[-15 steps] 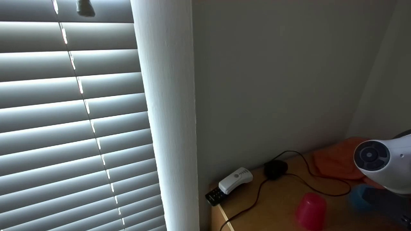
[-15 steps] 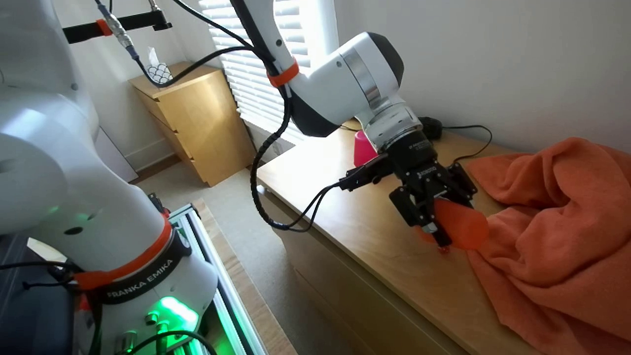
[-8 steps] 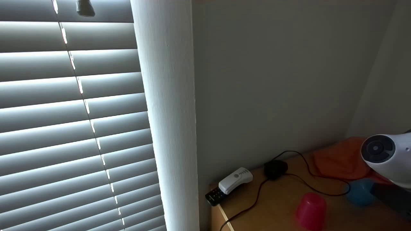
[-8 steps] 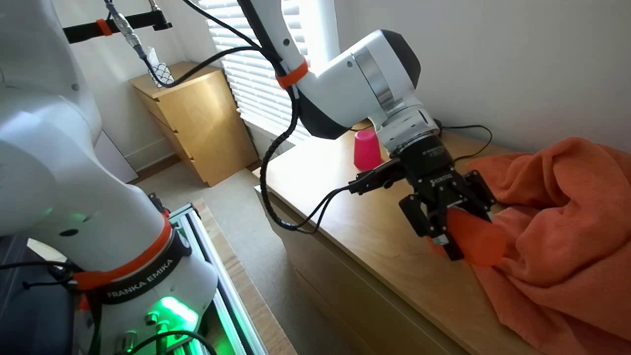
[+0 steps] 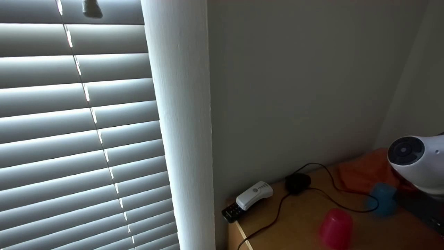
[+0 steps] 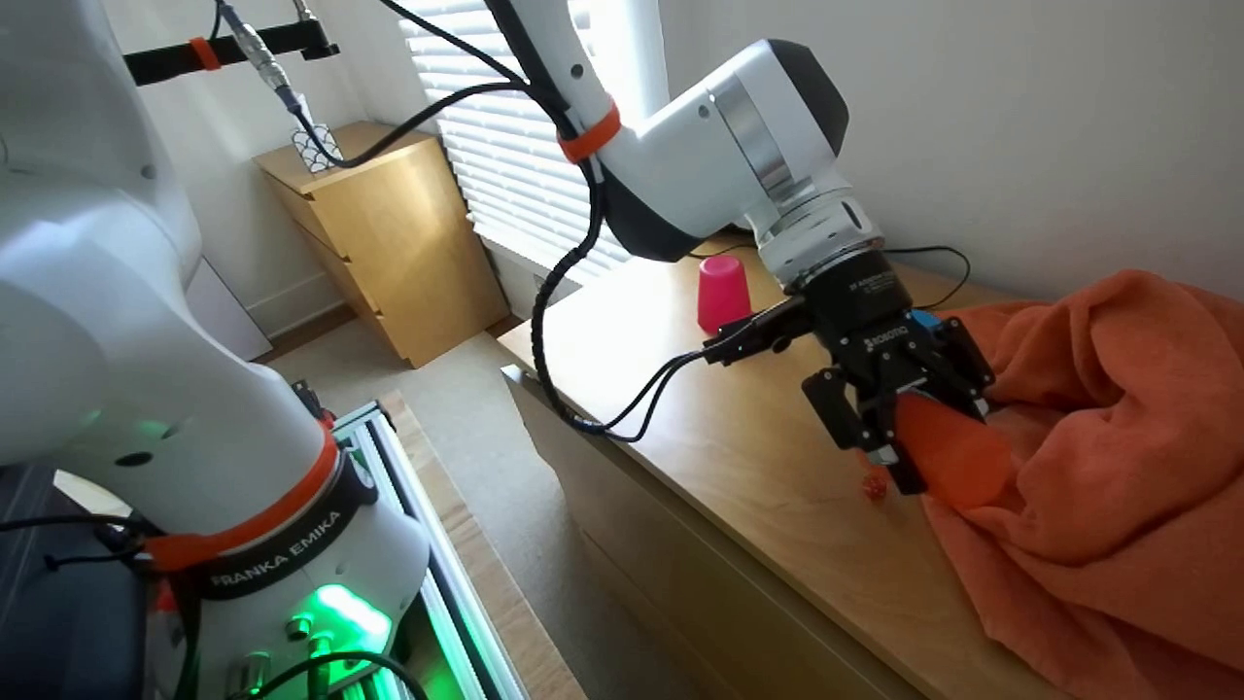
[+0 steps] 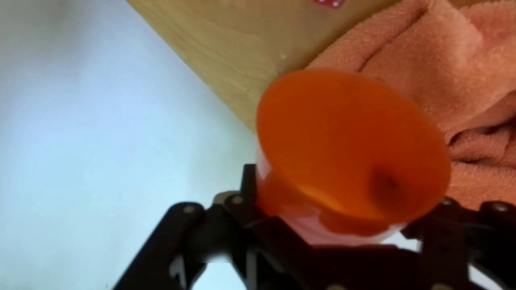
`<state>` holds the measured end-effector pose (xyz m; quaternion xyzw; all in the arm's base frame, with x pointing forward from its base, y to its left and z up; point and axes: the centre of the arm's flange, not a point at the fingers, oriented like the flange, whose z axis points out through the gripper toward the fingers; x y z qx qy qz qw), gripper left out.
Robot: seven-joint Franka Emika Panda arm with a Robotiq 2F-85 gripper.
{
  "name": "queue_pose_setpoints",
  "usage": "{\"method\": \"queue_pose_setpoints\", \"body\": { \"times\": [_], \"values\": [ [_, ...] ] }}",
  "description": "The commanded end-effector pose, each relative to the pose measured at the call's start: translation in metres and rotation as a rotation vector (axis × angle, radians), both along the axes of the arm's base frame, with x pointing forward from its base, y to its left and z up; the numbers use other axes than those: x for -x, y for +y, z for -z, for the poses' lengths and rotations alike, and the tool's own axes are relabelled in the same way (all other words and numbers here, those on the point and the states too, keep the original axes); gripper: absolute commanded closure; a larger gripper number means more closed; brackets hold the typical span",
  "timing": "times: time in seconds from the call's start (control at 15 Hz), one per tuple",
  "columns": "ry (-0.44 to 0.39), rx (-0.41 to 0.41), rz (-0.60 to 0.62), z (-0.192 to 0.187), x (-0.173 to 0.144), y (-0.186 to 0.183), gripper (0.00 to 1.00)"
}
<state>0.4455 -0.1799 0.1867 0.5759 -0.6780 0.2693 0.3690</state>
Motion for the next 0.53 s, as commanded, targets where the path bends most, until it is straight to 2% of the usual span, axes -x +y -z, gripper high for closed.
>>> {"method": "queue_pose_setpoints", "body": {
  "times": [0.0, 0.33, 0.4, 0.47],
  "values": [
    [0.050, 0.013, -0.034, 0.006, 0.008, 0.013, 0.52],
    [0.121, 0.042, -0.097, 0.028, 0.009, 0.030, 0.52],
    [0.094, 0.022, -0.061, 0.021, 0.006, 0.024, 0.27],
    [0.102, 0.024, -0.076, 0.024, 0.006, 0.028, 0.27]
  ]
}}
